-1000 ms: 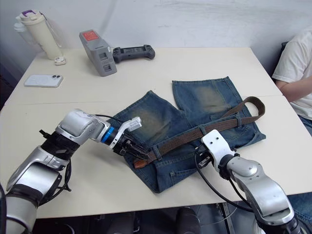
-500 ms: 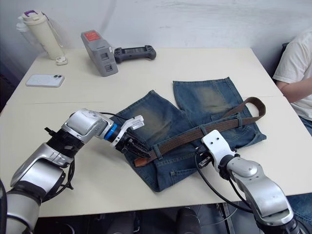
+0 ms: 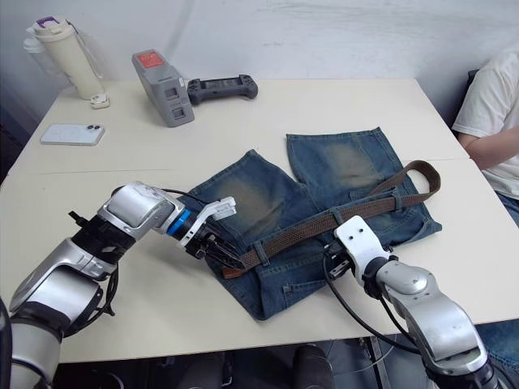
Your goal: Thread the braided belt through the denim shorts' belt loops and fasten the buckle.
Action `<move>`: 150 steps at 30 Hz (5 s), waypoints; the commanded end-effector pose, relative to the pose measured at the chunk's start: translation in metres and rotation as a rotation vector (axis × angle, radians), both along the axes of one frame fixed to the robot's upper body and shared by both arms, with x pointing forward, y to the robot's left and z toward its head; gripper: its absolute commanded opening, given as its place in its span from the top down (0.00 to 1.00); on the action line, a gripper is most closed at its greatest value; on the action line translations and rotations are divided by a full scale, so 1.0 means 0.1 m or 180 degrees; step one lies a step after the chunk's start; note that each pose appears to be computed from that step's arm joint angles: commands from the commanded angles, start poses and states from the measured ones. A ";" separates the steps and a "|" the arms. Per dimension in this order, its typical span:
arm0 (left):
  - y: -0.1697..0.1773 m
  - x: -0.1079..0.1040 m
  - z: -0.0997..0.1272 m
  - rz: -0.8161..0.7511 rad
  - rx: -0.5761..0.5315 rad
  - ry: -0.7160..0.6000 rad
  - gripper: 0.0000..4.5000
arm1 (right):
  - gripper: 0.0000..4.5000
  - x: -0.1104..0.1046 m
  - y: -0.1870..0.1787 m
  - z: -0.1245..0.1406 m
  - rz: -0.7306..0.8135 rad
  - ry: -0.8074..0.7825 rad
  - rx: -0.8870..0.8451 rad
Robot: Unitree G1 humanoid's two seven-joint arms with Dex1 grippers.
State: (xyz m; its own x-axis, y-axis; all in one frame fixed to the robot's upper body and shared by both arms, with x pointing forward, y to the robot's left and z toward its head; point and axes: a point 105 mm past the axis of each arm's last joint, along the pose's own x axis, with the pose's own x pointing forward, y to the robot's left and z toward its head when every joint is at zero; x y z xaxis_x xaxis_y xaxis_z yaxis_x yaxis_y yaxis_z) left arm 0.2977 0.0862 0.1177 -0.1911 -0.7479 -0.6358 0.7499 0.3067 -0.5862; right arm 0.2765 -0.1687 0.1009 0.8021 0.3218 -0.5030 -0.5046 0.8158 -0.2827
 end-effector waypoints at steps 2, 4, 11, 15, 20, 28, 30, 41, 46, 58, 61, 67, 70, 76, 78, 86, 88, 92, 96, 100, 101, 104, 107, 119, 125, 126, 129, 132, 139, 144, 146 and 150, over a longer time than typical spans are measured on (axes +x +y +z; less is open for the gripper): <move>-0.06 -0.10 0.11 -0.0186 -0.0185 0.0079 0.48 | 1.00 -0.04 -0.03 -0.19 -0.0057 0.0264 -0.0008; -0.06 -0.10 0.10 -0.0159 -0.0194 0.0100 0.48 | 1.00 -0.04 -0.03 -0.19 -0.0054 0.0265 -0.0009; -0.05 -0.10 0.10 -0.0167 -0.0206 0.0102 0.88 | 1.00 -0.02 -0.03 -0.17 -0.0053 0.0248 -0.0011; -0.06 -0.12 0.09 -0.0186 -0.0211 0.0108 0.99 | 1.00 -0.01 -0.04 -0.16 -0.0056 0.0238 -0.0014; -0.06 -0.12 0.13 -0.0201 -0.0258 0.0103 0.99 | 1.00 -0.01 -0.04 -0.15 -0.0055 0.0237 -0.0017; 0.13 -0.11 0.53 -0.0140 -0.0559 0.0029 0.99 | 1.00 0.01 -0.14 -0.16 -0.0234 0.0255 -0.0041; 0.22 -0.13 0.58 -0.0146 -0.0553 -0.0014 0.99 | 1.00 0.01 -0.18 -0.18 -0.0288 0.0277 -0.0073; 1.03 -0.33 0.50 0.0552 -0.0460 0.0190 0.99 | 1.00 0.02 -0.27 -0.16 -0.0369 0.0299 -0.0089; 1.49 -0.54 0.36 0.1042 -0.0480 0.0471 0.99 | 1.00 0.04 -0.24 -0.18 -0.0296 0.0336 -0.0070; 2.51 -0.87 -0.07 0.2264 -0.0113 0.0733 0.99 | 1.00 0.08 -0.10 -0.21 -0.0102 0.0366 -0.0011; 2.66 -0.98 -0.15 0.2387 -0.0039 0.0802 0.99 | 1.00 0.08 -0.10 -0.22 -0.0098 0.0367 -0.0007; 2.77 -1.00 -0.24 0.2542 -0.0009 0.0748 0.99 | 1.00 0.07 -0.08 -0.22 -0.0087 0.0372 0.0011; 2.81 -0.98 -0.25 0.2617 -0.0005 0.0710 0.99 | 1.00 0.07 -0.07 -0.22 -0.0083 0.0367 0.0014; 2.86 -1.00 -0.24 0.2638 -0.0040 0.0673 0.49 | 1.00 0.07 -0.05 -0.21 -0.0049 0.0360 0.0040; 2.84 -0.96 -0.17 0.2627 -0.0162 0.0580 0.35 | 1.00 0.07 -0.03 -0.19 -0.0010 0.0349 0.0075; 2.37 -0.61 0.42 0.1967 -0.1198 -0.0076 0.01 | 1.00 -0.05 0.28 0.12 0.0672 0.0180 0.0419; 2.12 -0.57 0.51 0.1471 -0.1278 -0.0230 0.01 | 1.00 -0.11 0.35 0.28 0.0874 0.0081 0.0482; 1.59 -0.51 0.76 0.0624 -0.1521 -0.0468 0.01 | 1.00 -0.18 0.38 0.50 0.1057 -0.0019 0.0522; 0.90 -0.46 0.93 -0.0048 -0.1484 -0.0662 0.01 | 1.00 -0.31 0.36 0.75 0.1222 -0.0044 0.0640; 0.53 -0.53 0.90 -0.0455 -0.1373 -0.0729 0.01 | 1.00 -0.43 0.33 0.85 0.1306 0.0110 0.0771; 0.45 -0.55 0.90 -0.0543 -0.1371 -0.0745 0.01 | 1.00 -0.46 0.31 0.86 0.1322 0.0152 0.0771; 0.08 -0.36 0.88 -0.0949 -0.1181 -0.1496 0.00 | 0.85 -0.56 0.11 0.84 0.1110 0.0333 0.0594; -0.21 -0.25 0.87 -0.1455 -0.1054 -0.2159 0.00 | 0.58 -0.62 -0.11 0.87 0.0827 0.0363 0.0401; -0.43 0.47 0.94 -0.1838 -0.0938 -0.3176 0.00 | 0.01 -0.88 -0.42 0.94 0.0388 0.0472 0.0134; -0.90 0.23 0.99 -0.1996 -0.1469 -0.3094 0.00 | 0.01 -0.90 -0.47 1.00 0.0327 0.0377 -0.0040; -0.95 0.07 0.87 -0.2271 -0.1474 -0.3054 0.00 | 0.01 -0.90 -0.48 1.02 0.0329 0.0368 -0.0070; -0.93 -0.24 0.58 -0.2613 -0.1405 -0.2894 0.00 | 0.01 -0.87 -0.59 1.12 0.0213 0.0242 -0.0271; -0.91 -0.39 0.48 -0.2574 -0.1390 -0.2849 0.00 | 0.01 -0.83 -0.71 1.19 0.0108 0.0161 -0.0479; -0.78 -0.38 0.28 -0.2402 -0.0975 -0.3045 0.00 | 0.01 -0.81 -0.76 1.24 0.0332 0.0140 -0.0363; -0.80 -0.48 0.20 -0.2179 -0.1017 -0.2874 0.00 | 0.01 -0.80 -0.82 1.25 0.0402 0.0265 -0.0234; -0.81 -0.52 0.13 -0.2130 -0.0996 -0.2791 0.00 | 0.01 -0.78 -0.85 1.24 0.0393 0.0299 -0.0239; -0.75 -0.53 -0.05 -0.2185 -0.0792 -0.2635 0.12 | 0.00 -0.74 -0.91 1.21 0.0375 0.0362 -0.0281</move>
State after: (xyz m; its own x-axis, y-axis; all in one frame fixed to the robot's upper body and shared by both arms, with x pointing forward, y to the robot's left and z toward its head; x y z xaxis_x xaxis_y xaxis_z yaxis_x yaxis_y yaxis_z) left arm 0.2482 0.0100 0.1178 -0.1945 -0.7903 -0.5810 0.9133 -0.3620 0.1867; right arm 0.1997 -0.2560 0.2176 0.6867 0.3778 -0.6210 -0.6336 0.7300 -0.2564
